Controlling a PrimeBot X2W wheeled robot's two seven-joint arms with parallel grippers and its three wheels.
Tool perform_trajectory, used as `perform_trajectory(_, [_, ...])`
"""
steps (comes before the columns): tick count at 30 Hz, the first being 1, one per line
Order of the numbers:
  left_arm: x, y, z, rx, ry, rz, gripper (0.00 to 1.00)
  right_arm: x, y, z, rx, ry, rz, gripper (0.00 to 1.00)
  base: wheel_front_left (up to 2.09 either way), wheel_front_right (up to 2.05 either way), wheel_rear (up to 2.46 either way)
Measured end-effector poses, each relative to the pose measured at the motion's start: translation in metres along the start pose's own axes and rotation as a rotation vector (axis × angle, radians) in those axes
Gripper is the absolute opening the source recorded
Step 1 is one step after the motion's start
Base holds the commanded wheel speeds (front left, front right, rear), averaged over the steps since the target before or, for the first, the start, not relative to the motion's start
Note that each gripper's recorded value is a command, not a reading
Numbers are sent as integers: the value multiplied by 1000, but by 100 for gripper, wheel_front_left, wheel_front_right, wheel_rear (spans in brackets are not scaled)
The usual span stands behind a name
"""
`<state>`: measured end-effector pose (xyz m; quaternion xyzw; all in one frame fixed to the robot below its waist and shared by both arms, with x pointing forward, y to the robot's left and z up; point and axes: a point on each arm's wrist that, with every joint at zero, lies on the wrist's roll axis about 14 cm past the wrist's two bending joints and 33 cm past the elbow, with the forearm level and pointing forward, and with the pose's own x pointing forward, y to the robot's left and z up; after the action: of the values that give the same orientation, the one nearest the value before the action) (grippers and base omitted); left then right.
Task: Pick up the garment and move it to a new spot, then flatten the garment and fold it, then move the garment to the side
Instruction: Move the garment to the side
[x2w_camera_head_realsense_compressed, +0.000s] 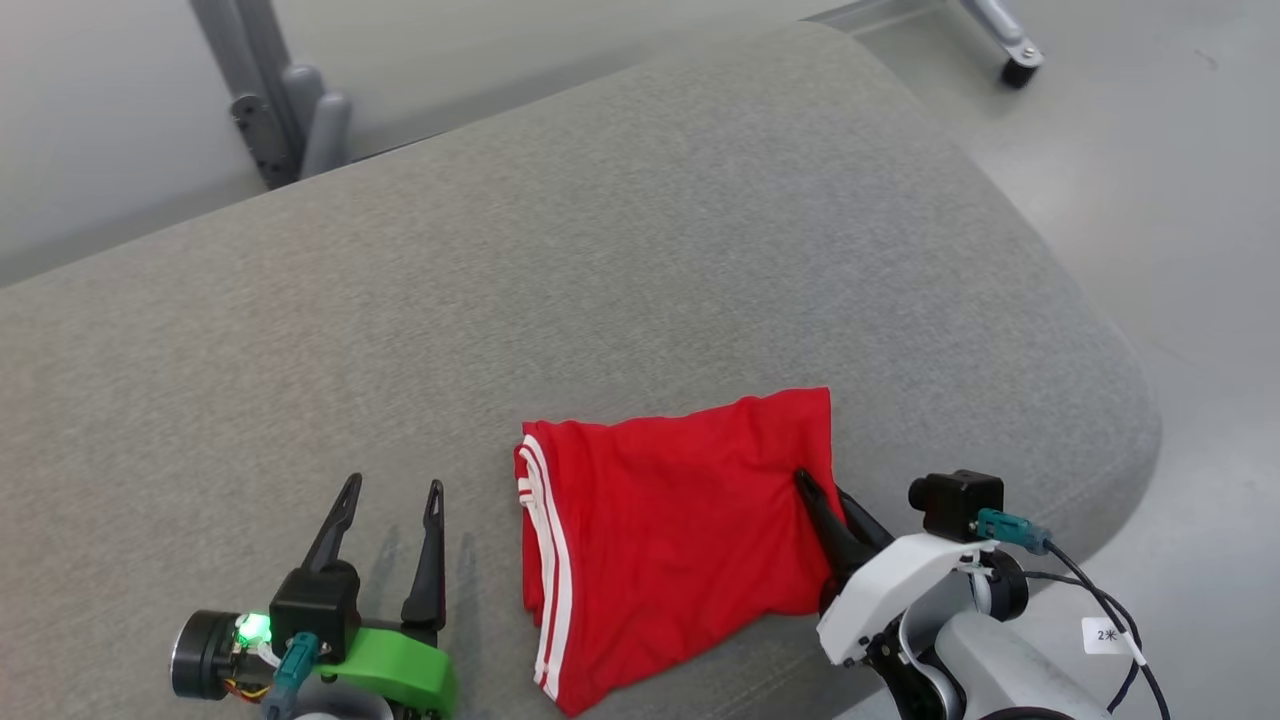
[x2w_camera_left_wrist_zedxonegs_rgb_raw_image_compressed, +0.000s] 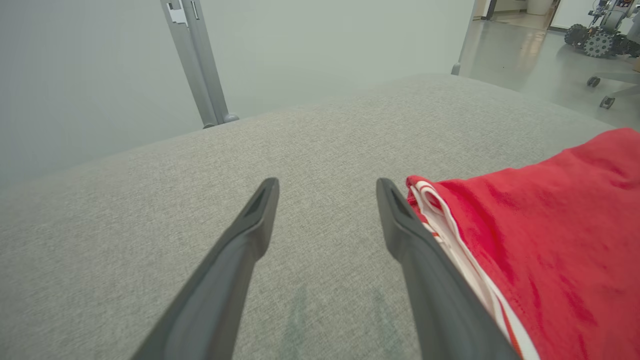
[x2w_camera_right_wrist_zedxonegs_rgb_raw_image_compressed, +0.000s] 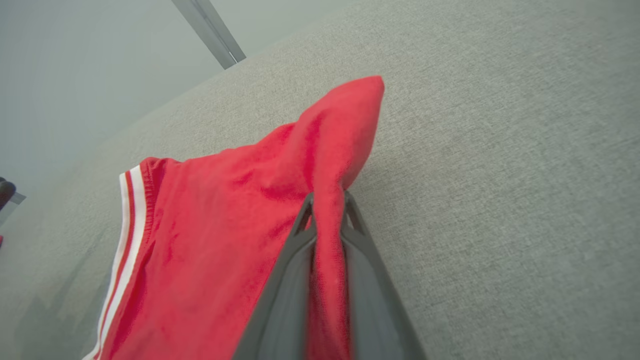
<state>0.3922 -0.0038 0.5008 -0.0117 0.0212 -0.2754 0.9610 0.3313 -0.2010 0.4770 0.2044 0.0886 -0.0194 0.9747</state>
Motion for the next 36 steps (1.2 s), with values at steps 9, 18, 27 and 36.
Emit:
perform_trajectory(9, [34, -39, -10, 2, 8, -155, 100, -9, -29, 12, 26, -43, -108, 0, 0, 0, 0])
perform_trajectory(18, [63, -12, -10, 51, -34, -141, 100, 54, -25, 75, -127, -143, -52, 0, 0, 0, 0])
perform_trajectory(27, [71, 45, -34, 78, -16, -22, 100, 145, -67, 149, -348, -216, -135, 0, 0, 0, 0])
perform_trajectory(36, [46, 95, -69, 80, 69, 119, 100, 181, -155, 153, -478, -152, -357, 0, 0, 0, 0])
